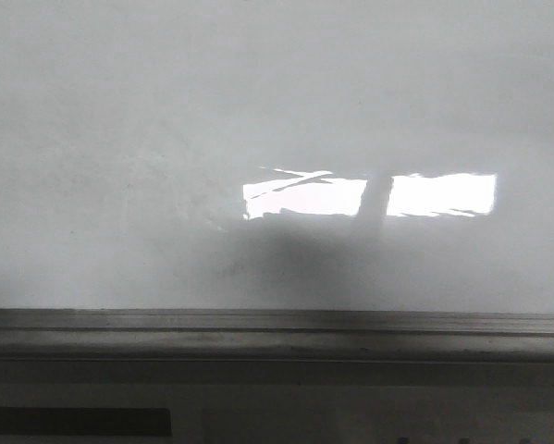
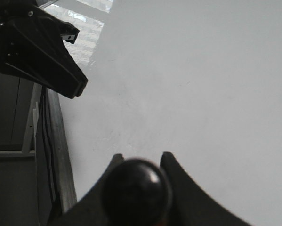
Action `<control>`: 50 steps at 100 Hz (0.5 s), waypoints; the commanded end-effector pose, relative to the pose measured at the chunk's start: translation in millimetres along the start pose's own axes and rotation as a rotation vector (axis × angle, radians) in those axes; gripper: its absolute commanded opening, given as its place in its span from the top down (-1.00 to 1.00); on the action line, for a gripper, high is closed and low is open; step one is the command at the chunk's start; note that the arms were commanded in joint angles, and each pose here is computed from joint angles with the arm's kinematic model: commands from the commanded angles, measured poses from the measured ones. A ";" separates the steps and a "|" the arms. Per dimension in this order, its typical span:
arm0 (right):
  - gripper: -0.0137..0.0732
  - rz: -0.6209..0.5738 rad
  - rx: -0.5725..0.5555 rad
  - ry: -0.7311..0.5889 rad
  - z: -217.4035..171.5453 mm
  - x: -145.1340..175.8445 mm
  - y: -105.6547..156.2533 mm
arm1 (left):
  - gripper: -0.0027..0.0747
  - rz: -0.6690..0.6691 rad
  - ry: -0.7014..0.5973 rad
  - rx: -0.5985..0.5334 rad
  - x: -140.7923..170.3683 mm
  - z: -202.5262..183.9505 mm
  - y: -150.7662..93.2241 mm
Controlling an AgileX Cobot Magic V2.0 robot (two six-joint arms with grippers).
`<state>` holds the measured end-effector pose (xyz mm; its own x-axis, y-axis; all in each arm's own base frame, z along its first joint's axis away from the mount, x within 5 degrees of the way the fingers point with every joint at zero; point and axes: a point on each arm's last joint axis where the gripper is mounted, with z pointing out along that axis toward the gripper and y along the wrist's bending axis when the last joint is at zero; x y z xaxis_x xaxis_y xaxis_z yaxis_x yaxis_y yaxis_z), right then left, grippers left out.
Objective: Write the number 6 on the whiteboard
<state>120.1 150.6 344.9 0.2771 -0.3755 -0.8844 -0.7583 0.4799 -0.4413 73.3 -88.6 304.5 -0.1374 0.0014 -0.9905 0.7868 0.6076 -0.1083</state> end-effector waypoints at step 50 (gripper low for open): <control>0.78 0.078 0.205 -0.308 -12.7 8.6 8.4 | 0.98 -0.017 -0.033 -0.015 -10.0 -0.2 0.8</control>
<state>108.8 147.6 319.9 0.3599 -0.2309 -0.9040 -0.7046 0.5678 -0.4256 73.3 -88.6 304.5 -0.1374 0.0014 -0.9905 0.7868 0.6076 -0.1083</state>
